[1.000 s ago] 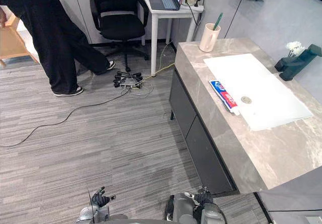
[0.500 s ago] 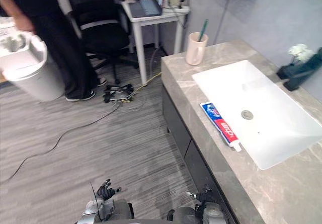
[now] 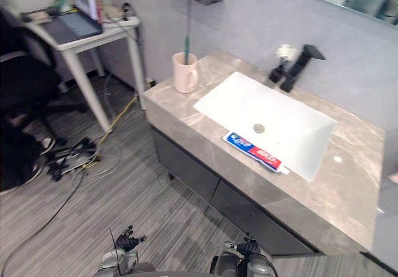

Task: Organize washtable

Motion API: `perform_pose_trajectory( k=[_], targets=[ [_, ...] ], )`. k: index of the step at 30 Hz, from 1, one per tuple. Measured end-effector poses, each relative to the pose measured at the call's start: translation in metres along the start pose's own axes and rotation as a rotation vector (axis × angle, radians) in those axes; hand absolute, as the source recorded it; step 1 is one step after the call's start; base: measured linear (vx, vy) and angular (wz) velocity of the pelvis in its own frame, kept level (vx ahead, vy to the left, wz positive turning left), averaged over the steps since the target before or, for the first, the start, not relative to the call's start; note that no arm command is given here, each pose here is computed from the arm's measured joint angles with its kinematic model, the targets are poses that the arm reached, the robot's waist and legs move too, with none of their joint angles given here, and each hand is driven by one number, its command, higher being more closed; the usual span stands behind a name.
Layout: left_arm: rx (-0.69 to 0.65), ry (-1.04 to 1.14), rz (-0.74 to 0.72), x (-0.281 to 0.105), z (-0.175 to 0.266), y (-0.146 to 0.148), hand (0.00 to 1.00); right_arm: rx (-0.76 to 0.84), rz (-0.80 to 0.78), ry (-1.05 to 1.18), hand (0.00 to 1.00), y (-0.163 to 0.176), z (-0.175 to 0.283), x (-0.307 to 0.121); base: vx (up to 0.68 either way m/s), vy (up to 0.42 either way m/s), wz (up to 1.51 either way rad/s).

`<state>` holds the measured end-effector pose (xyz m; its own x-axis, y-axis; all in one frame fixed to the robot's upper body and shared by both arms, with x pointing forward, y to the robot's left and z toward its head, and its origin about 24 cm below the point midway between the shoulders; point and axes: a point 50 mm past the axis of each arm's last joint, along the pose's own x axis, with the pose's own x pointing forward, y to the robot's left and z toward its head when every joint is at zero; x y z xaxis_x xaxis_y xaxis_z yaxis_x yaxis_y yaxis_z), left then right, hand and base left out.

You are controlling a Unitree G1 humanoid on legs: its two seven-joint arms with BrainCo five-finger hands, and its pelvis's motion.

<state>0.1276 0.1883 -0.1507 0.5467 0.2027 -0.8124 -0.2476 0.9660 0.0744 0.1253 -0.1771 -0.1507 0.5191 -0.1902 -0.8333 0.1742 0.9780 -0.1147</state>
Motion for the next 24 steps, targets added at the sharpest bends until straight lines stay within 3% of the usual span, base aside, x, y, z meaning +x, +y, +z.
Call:
perform_pose_trajectory(
  k=[9, 15, 24],
  targets=[
    [0.079, 0.024, -0.094, -0.001, -0.003, -0.024, 0.00, 0.024, -0.059, 0.032, 0.00, -0.021, -0.006, 0.002, 0.21, -0.056, -0.36],
    [0.049, -0.043, -0.081, -0.004, 0.003, -0.017, 0.00, 0.007, -0.056, 0.034, 0.00, -0.021, -0.007, 0.001, 0.11, 0.044, -0.87],
    [0.058, -0.048, -0.035, -0.002, 0.005, -0.005, 0.00, 0.036, -0.043, 0.063, 0.00, -0.007, -0.018, -0.003, 0.16, 0.248, -0.66]
  ],
)
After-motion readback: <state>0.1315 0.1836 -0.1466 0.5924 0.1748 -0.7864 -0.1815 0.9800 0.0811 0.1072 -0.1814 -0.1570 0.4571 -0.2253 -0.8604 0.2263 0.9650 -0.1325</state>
